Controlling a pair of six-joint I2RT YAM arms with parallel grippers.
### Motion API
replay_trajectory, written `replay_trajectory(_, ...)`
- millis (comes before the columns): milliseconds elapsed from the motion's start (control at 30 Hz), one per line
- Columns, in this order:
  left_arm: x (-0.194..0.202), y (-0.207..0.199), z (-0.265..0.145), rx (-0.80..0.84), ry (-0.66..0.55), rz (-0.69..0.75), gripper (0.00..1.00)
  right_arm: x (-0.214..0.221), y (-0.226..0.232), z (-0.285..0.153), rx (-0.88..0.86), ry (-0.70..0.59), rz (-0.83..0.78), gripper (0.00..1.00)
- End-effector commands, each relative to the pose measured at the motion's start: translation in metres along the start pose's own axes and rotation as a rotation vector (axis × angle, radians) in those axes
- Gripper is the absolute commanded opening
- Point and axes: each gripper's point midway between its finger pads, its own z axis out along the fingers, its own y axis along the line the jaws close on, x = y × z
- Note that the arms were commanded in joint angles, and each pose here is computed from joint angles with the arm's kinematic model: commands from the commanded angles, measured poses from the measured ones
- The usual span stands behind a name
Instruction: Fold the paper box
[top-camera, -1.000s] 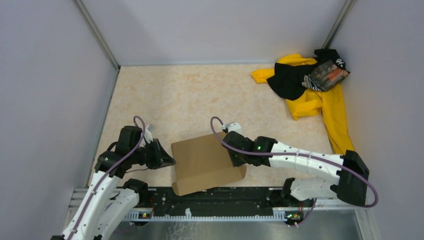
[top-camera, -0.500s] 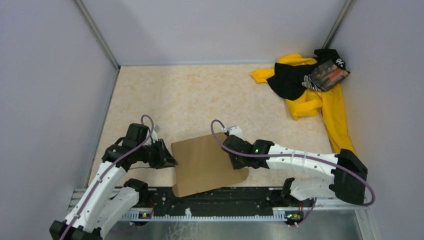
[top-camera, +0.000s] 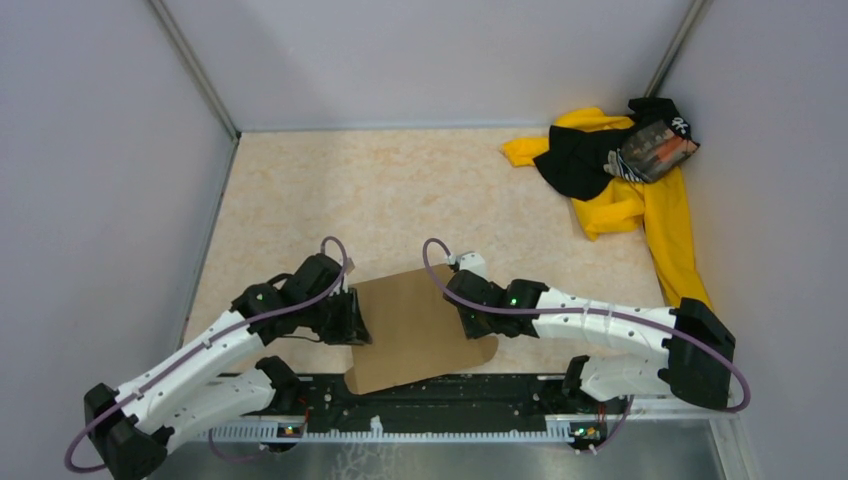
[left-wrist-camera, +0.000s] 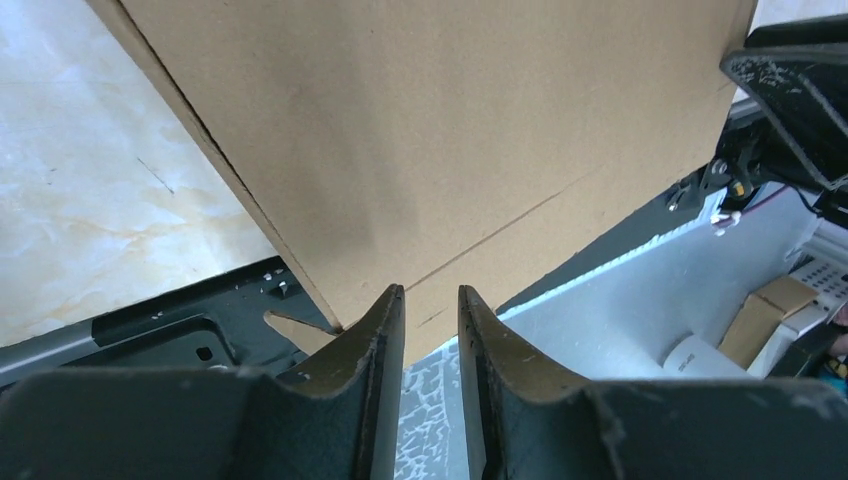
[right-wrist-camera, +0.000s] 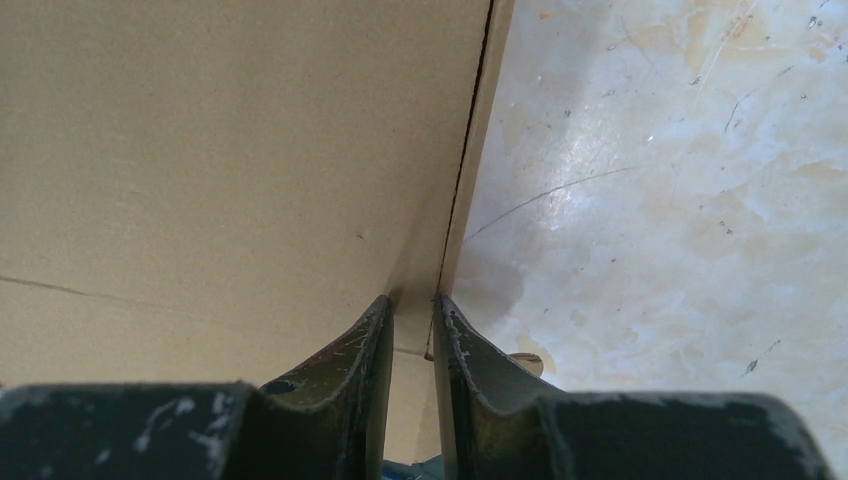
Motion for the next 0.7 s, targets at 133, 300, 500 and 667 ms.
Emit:
replay_trajectory(133,0.010,0.013,0.014,-0.048,-0.003,-0.037,0.32,0.012,0.003,0.007,-0.011,0.028,0.002,0.23)
replay_trajectory(300,0.023,0.027,0.029,-0.079,0.040,-0.041,0.33,0.009,0.004,0.004,-0.011,0.022,0.002,0.24)
replay_trajectory(500,0.029,0.031,0.030,-0.091,0.057,-0.041,0.34,0.011,0.002,0.004,-0.007,0.026,0.001,0.25)
replay_trajectory(667,0.012,0.018,0.012,-0.088,0.004,-0.009,0.39,0.013,0.004,0.007,-0.013,0.037,0.006,0.25)
